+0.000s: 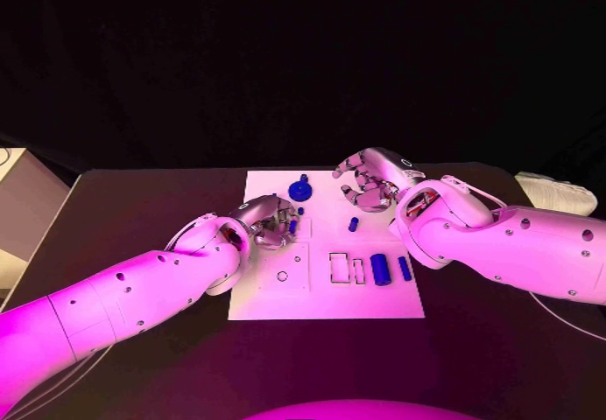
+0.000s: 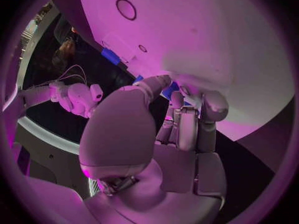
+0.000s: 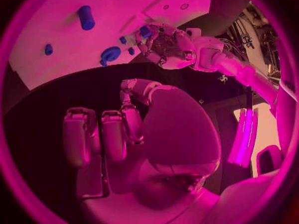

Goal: Assemble the parts on the task board

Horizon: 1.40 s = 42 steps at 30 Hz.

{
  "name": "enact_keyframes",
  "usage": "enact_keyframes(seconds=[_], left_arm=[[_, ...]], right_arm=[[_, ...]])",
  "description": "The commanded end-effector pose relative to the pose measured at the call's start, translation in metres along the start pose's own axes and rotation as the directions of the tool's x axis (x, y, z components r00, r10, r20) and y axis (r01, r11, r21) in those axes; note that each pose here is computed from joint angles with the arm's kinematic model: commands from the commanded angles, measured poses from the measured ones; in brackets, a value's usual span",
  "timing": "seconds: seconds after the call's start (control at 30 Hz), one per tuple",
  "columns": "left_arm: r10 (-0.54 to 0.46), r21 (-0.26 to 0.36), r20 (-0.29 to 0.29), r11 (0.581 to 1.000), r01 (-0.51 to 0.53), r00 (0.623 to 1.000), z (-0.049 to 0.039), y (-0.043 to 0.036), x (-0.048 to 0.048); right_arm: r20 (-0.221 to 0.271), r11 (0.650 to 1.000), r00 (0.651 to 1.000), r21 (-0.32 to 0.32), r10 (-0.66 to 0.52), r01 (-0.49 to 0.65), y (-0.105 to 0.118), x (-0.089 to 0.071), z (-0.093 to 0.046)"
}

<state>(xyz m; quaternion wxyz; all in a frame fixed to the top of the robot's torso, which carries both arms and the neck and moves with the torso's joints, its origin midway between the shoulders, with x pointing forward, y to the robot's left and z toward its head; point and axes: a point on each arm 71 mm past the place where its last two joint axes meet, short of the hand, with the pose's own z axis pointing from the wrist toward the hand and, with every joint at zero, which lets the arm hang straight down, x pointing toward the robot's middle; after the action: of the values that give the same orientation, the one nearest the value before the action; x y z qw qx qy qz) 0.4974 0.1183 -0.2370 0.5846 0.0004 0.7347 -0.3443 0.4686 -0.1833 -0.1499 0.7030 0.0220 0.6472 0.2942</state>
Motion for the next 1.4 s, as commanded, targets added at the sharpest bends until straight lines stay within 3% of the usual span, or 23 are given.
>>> enact_keyframes(seconds=[0.03,0.47,0.67,0.73,0.9,1.0,1.2,1.4], left_arm=[[-0.011,0.009,-0.004,1.000,0.011,1.000,-0.0007,-0.0025,0.0013],[-0.073,0.051,0.012,0.996,0.072,0.997,-0.0056,-0.0115,-0.0049],[-0.130,0.065,0.005,0.989,0.130,0.991,-0.0109,-0.0169,-0.0230],[-0.181,0.053,0.001,0.982,0.181,0.983,-0.0132,-0.0164,-0.0338],[-0.309,-0.008,-0.060,0.951,0.309,0.949,-0.0180,-0.0095,-0.0535],[-0.340,-0.058,-0.101,0.940,0.336,0.935,-0.0200,-0.0018,-0.0604],[-0.364,-0.147,-0.143,0.927,0.344,0.920,-0.0181,0.0141,-0.0667],[-0.345,-0.224,-0.198,0.927,0.300,0.918,-0.0111,0.0190,-0.0701]], right_arm=[[0.006,1.000,1.000,0.000,0.000,0.000,0.000,-0.001,0.000],[0.005,1.000,1.000,0.007,-0.001,0.001,-0.003,-0.001,0.000],[0.007,1.000,1.000,0.018,-0.001,0.001,-0.007,-0.002,0.002],[0.007,1.000,1.000,0.024,0.001,-0.001,-0.009,-0.002,0.002],[0.006,0.999,1.000,0.040,0.010,-0.010,-0.014,-0.002,0.004],[0.003,0.999,1.000,0.051,0.015,-0.015,-0.017,-0.003,0.004],[0.000,0.998,1.000,0.060,0.020,-0.020,-0.019,-0.002,0.006],[-0.004,0.997,1.000,0.072,0.027,-0.027,-0.022,-0.001,0.008]])
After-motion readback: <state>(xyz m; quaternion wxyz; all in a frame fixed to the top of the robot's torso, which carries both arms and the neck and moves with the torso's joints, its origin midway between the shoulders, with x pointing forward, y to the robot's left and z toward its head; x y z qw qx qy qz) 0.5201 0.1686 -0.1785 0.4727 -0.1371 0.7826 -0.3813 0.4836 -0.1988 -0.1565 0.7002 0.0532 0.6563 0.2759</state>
